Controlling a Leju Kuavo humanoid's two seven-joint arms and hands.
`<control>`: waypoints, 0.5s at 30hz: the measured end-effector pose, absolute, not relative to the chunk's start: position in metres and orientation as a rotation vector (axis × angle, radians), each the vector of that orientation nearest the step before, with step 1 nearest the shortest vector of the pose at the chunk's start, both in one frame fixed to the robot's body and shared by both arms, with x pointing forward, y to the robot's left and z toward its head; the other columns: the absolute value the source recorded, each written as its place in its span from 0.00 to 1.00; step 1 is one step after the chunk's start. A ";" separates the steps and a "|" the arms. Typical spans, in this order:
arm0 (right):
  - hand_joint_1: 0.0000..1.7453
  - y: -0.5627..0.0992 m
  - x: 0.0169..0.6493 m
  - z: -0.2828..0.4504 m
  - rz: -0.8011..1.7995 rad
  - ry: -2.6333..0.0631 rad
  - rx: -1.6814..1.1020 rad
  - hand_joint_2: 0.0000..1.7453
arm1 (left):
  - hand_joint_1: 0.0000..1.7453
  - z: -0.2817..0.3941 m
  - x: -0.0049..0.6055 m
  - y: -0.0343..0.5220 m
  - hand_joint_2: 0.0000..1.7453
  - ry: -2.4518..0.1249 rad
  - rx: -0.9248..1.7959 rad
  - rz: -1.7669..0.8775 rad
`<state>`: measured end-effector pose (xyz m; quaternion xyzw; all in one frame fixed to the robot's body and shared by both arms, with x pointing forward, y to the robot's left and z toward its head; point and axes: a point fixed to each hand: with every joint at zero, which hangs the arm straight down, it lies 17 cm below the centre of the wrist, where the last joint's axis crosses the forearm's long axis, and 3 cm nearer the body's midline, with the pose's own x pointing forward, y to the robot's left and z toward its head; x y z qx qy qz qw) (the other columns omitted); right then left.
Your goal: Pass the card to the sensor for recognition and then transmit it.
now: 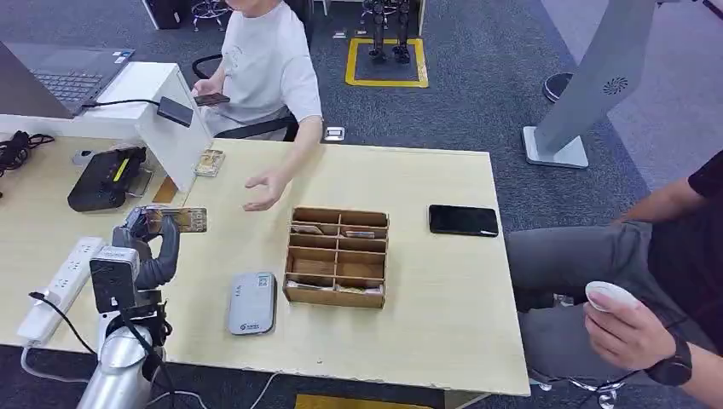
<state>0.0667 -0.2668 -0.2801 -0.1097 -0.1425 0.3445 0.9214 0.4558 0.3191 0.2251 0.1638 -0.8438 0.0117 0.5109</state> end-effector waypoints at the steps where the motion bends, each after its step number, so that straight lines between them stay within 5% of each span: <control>1: 0.00 -0.267 0.067 -0.280 0.708 -0.292 -0.225 0.00 | 1.00 0.225 0.456 0.319 1.00 -2.031 0.394 0.028; 15: 0.00 -0.267 0.067 -0.280 0.708 -0.293 -0.225 0.00 | 1.00 0.225 0.456 0.319 1.00 -2.031 0.394 0.028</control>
